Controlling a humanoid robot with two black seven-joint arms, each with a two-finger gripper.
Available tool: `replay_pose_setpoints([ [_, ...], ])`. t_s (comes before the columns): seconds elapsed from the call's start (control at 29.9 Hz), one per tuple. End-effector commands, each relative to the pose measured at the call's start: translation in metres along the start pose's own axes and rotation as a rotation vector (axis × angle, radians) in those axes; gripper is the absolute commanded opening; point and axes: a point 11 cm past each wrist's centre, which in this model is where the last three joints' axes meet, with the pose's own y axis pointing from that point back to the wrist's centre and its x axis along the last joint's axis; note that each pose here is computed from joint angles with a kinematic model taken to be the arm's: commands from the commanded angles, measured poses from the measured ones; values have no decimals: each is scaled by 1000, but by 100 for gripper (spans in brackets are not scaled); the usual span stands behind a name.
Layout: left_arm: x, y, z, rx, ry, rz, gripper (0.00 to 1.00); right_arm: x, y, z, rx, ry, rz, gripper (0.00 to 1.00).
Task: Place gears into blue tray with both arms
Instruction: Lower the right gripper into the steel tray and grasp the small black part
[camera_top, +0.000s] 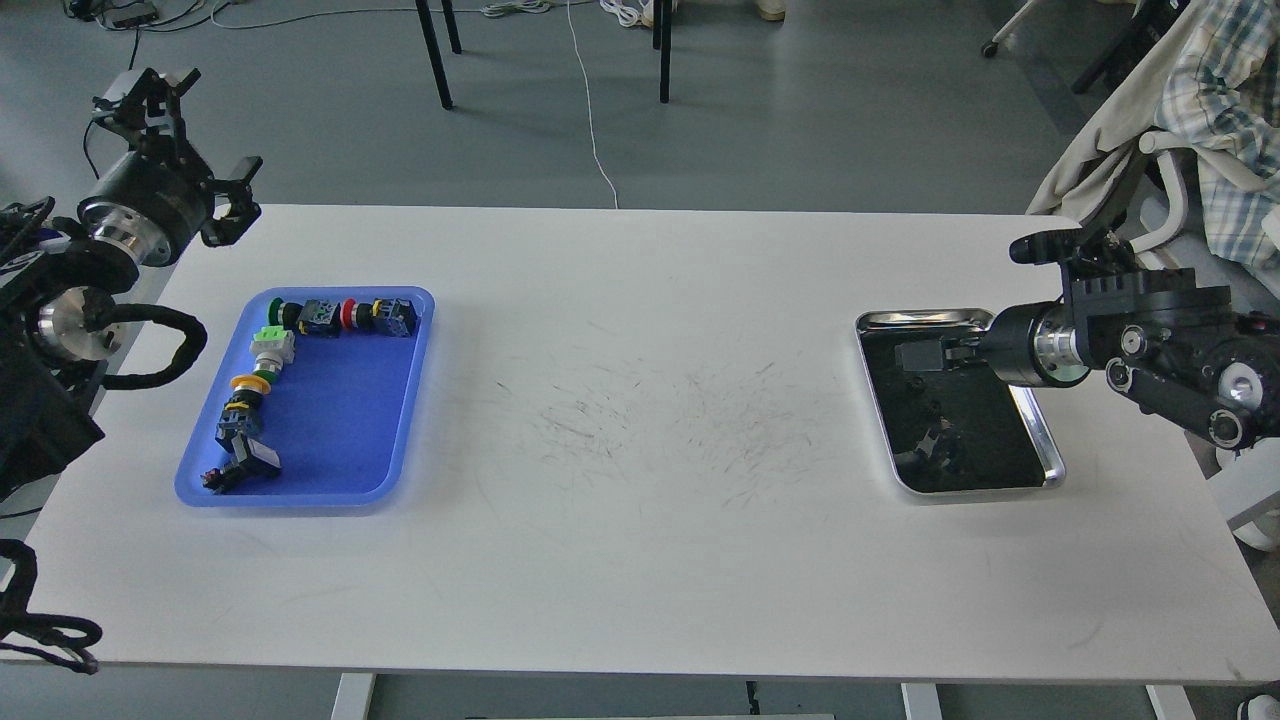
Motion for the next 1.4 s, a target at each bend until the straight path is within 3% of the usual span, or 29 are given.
replay_pose_setpoints([
  [0.0, 0, 0, 1, -5, 1, 1, 99, -3, -6, -5, 0, 15, -16, 85],
  [0.17, 0, 0, 3, -22, 1, 1, 99, -9, -10, -2, -20, 35, -40, 85],
  [0.77, 0, 1, 2, -40, 3, 1, 99, -16, -17, 2, -57, 56, -66, 65],
  [1.37, 1, 2, 0, -36, 4, 2, 99, -15, -28, -14, -35, 72, -74, 61],
])
